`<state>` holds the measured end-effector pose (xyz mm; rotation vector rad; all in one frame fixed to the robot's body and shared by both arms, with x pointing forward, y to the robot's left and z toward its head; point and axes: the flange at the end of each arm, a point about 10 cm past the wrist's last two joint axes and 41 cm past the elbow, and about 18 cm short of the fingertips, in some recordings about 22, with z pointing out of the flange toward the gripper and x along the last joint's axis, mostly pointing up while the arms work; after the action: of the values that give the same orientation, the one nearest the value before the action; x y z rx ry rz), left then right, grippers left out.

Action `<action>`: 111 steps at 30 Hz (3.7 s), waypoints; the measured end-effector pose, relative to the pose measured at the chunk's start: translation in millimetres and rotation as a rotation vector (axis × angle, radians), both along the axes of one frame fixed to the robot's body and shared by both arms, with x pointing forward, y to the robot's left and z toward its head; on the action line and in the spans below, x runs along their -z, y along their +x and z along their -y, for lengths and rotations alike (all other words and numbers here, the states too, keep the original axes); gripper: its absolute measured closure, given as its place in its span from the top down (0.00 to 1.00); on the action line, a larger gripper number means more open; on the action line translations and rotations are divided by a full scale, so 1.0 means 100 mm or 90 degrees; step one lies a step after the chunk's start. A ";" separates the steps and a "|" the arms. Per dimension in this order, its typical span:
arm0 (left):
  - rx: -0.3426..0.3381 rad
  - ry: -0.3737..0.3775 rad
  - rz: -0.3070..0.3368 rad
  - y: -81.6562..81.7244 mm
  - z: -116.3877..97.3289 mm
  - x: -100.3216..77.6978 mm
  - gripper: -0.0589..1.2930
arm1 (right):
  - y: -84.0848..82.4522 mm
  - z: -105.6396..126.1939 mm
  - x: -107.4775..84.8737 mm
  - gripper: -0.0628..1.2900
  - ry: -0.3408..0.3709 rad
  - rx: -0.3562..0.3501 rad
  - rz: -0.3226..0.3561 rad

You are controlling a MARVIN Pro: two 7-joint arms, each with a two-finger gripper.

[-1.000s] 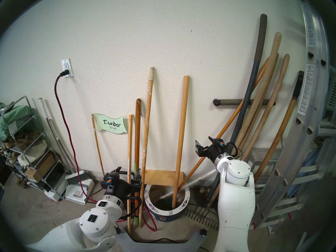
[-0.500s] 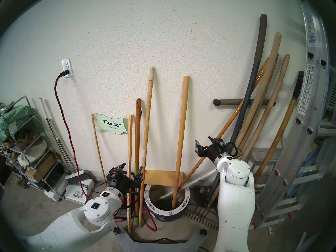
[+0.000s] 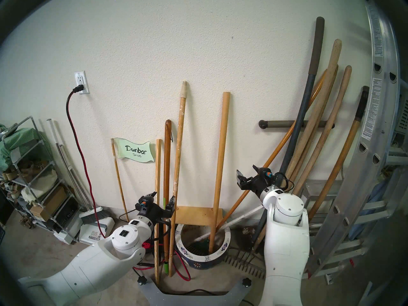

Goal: Put wooden sticks into the pot

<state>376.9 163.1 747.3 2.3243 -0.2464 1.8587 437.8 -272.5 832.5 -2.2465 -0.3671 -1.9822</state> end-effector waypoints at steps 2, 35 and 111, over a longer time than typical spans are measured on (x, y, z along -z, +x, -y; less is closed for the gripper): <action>0.007 0.000 -0.001 0.09 -0.01 0.02 0.95 | 0.00 0.00 0.00 0.93 0.000 0.000 0.000; 0.093 0.019 -0.002 1.28 0.03 0.01 0.95 | 0.00 0.00 0.00 0.93 0.001 -0.001 0.001; 0.077 -0.124 0.128 1.08 0.36 -0.35 0.19 | 0.00 -0.01 -0.01 0.94 0.002 -0.002 0.002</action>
<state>484.4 127.4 782.2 1.9552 -0.2138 1.9603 438.2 -271.6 833.2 -2.2403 -0.3664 -1.9833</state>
